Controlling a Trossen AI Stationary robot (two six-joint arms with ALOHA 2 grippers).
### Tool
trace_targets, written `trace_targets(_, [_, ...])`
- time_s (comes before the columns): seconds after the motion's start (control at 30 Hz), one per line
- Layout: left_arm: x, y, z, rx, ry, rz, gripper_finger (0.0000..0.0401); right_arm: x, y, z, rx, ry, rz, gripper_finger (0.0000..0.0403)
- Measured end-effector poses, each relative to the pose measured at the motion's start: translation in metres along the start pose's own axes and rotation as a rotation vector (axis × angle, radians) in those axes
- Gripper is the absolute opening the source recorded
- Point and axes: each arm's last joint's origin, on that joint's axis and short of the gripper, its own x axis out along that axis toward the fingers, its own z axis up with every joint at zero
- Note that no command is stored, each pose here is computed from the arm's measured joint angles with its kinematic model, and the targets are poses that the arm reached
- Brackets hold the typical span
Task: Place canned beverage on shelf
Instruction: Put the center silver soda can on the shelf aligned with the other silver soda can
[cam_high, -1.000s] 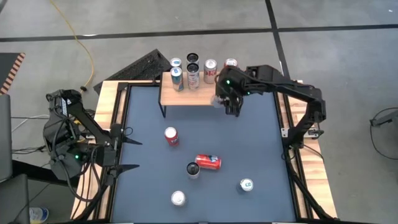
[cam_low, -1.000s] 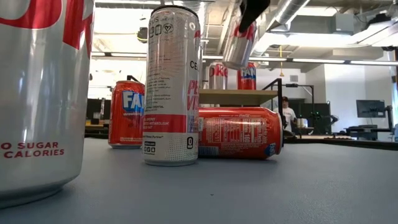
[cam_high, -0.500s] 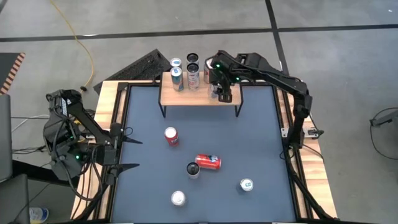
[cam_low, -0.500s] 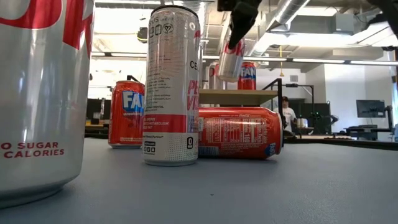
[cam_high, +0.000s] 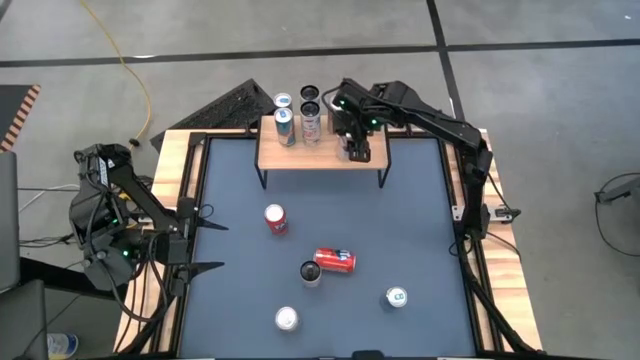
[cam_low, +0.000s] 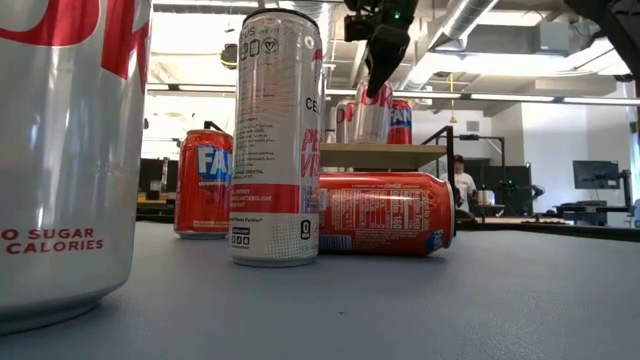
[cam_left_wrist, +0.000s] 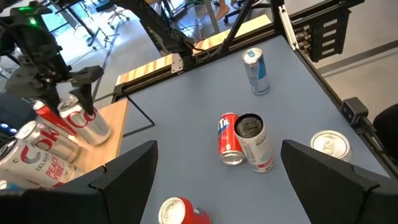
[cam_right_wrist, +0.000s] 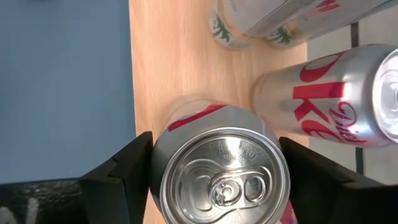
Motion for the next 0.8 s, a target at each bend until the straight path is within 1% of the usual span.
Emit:
trace_targets(0.2, [0.0, 0.0, -0.0002, 0.003, 0.001, 0.001, 0.033, 0.0001, -0.0008, -0.0001, 0.01, -0.001, -0.003, 0.0303])
trace_targets(0.3, [0.0, 0.0006, -0.0002, 0.004, -0.002, 0.02, 0.033, 0.0, 0.0, 0.0001, 0.009, 0.0, -0.002, 0.0315])
trace_targets(0.43, [0.0, 0.0008, -0.0002, 0.004, -0.003, 0.024, 0.033, 0.0, -0.0004, 0.0007, 0.066, -0.005, -0.01, 0.0326])
trace_targets(0.53, [0.0, 0.0007, -0.0002, 0.006, -0.003, 0.023, 0.033, -0.0008, -0.0005, 0.0002, 0.086, -0.003, -0.011, 0.033])
trace_targets(0.63, [0.0, 0.0007, -0.0002, 0.013, -0.003, 0.024, 0.033, -0.0009, -0.0004, 0.0002, 0.078, -0.002, -0.014, 0.033])
trace_targets(0.8, [0.0, 0.0008, -0.0002, 0.013, -0.003, 0.024, 0.033, -0.0013, 0.0002, 0.0029, 0.025, 0.0, -0.073, 0.0331])
